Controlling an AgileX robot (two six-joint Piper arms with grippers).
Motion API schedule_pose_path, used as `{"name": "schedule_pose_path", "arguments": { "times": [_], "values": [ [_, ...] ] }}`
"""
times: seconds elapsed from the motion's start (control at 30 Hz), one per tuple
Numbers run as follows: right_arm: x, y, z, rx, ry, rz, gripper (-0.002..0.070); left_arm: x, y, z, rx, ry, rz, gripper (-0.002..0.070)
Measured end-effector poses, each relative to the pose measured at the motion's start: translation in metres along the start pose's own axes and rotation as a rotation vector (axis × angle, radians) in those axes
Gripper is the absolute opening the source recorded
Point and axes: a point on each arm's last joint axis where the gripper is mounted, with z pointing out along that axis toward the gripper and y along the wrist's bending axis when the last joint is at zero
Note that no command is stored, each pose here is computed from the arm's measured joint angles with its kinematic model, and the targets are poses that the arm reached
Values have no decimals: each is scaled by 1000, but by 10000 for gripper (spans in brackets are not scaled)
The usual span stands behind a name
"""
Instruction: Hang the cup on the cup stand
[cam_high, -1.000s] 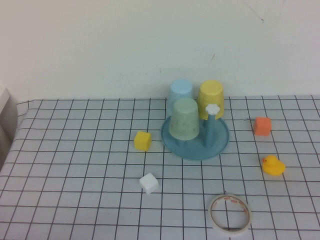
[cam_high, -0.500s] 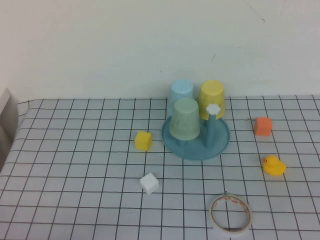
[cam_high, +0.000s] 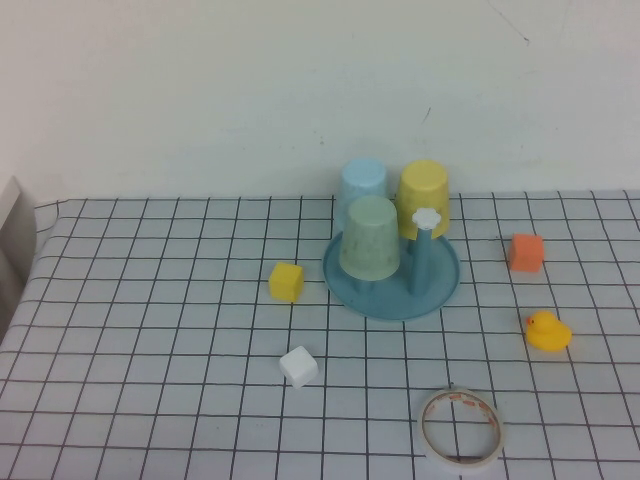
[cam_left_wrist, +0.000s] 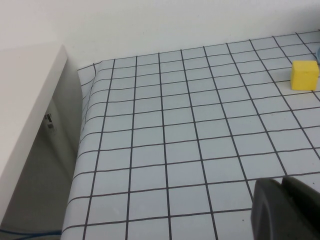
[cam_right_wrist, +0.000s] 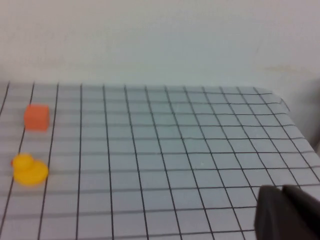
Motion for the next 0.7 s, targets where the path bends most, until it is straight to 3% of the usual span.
{"name": "schedule_pose_path", "arguments": {
  "times": [0.13, 0.27, 0.47, 0.7],
  "values": [
    [7, 8, 0, -83, 5, -218, -1, 0, 0, 0, 0, 0, 0, -1],
    [7, 14, -3, -147, -19, -327, -1, 0, 0, 0, 0, 0, 0, -1],
    [15, 16, 2, -162, -3, -334, -1, 0, 0, 0, 0, 0, 0, -1],
    [49, 23, 17, -166, -61, -268, -1, 0, 0, 0, 0, 0, 0, -1]
  ]
}}
